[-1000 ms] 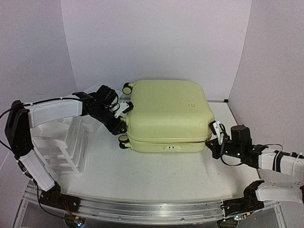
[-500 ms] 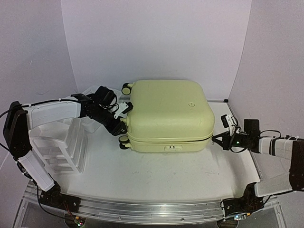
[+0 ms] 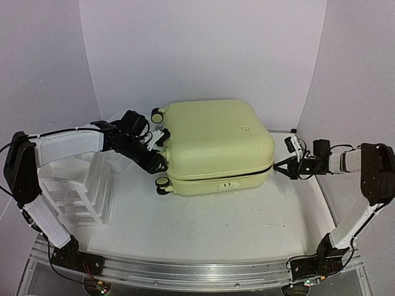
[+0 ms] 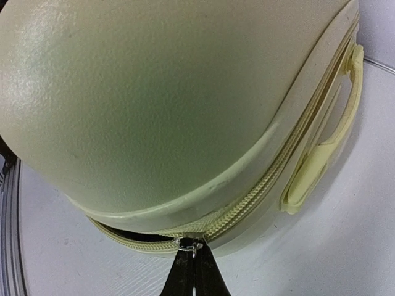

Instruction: Open, take out, and arrange the luggage

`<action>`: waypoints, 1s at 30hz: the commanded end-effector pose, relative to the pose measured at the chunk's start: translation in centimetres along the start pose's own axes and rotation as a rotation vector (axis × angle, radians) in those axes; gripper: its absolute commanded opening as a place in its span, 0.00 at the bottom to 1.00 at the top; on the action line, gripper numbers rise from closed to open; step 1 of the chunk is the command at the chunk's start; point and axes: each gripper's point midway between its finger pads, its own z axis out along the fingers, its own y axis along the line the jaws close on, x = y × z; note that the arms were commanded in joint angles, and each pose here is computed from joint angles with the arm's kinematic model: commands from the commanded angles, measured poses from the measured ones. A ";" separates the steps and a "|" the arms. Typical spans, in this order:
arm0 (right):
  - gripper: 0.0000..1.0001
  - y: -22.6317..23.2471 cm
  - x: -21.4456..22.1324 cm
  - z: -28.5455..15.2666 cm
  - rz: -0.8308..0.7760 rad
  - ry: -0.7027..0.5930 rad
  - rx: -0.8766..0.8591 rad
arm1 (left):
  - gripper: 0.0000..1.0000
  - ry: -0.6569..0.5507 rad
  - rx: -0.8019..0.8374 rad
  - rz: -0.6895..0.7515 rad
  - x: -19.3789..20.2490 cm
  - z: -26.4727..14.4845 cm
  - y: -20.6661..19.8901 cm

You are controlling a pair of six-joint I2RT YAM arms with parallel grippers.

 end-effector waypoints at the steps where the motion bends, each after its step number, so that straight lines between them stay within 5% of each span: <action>1: 0.00 -0.5 -3.8 -1.5 -0.224 -0.066 0.041 | 0.58 -0.205 -0.026 -0.084 -5.5 -6.9 1.3; 8: 0.00 6.3 -0.3 -1.3 -0.263 0.031 0.009 | 0.80 -0.282 -0.004 -0.098 -7.0 -12.7 -1.9; 14: 0.00 12.0 3.4 0.7 -0.329 0.133 -0.100 | 0.82 -0.358 -0.055 0.030 -11.3 -14.6 -6.5; 30: 0.00 20.7 8.3 2.0 -0.556 0.302 -0.250 | 0.82 -0.471 0.074 0.358 -23.2 -5.1 -22.9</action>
